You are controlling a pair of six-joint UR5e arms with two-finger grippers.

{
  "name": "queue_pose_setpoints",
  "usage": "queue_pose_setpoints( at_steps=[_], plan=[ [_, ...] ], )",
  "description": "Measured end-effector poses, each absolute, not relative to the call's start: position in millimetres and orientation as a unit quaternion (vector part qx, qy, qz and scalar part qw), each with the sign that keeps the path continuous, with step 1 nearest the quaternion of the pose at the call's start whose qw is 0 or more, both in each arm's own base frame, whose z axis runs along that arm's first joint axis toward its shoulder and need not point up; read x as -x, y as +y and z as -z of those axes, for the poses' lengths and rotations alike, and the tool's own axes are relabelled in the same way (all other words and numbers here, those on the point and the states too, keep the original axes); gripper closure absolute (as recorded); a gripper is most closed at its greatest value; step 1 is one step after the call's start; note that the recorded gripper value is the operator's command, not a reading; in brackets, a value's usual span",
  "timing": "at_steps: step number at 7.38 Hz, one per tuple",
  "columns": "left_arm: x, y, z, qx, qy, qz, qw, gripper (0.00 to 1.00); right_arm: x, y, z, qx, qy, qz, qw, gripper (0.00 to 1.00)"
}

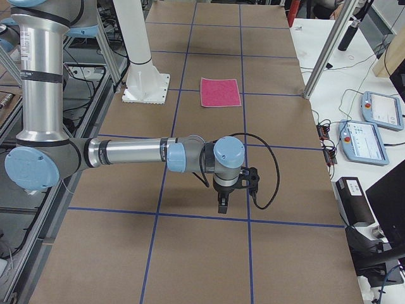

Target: Fold towel twice with both arms

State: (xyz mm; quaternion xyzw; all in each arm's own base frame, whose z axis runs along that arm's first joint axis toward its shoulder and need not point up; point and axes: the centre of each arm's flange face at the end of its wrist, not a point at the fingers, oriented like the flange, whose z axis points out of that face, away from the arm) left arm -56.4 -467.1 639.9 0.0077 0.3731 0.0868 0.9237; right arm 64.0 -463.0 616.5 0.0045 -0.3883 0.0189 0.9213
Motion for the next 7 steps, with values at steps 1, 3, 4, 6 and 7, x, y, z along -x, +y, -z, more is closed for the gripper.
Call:
queue_pose_setpoints(
  at_steps=[1, 3, 4, 6, 7],
  plan=[
    [56.4, -467.1, -640.3, -0.007, 0.373, -0.086, 0.924, 0.00, -64.0, -463.2, -615.8, -0.005, -0.388, -0.019, 0.921, 0.00],
    [56.3, -467.5, -640.0, -0.006, 0.373, -0.084, 0.924, 0.00, -63.9, -463.3, -615.1, -0.006, -0.389, -0.018, 0.921, 0.00],
    [56.2, -468.3, -639.2, -0.006, 0.372, -0.084, 0.924, 0.00, -63.7, -463.0, -615.1, -0.006, -0.390, -0.018, 0.921, 0.00],
    [56.2, -469.7, -637.7, -0.008, 0.372, -0.084, 0.924, 0.00, -62.9, -462.9, -614.2, -0.006, -0.395, -0.018, 0.919, 0.00],
    [56.2, -471.9, -635.5, -0.009, 0.372, -0.084, 0.924, 0.00, -62.5, -464.5, -612.5, -0.007, -0.397, -0.018, 0.918, 0.00]
  ],
)
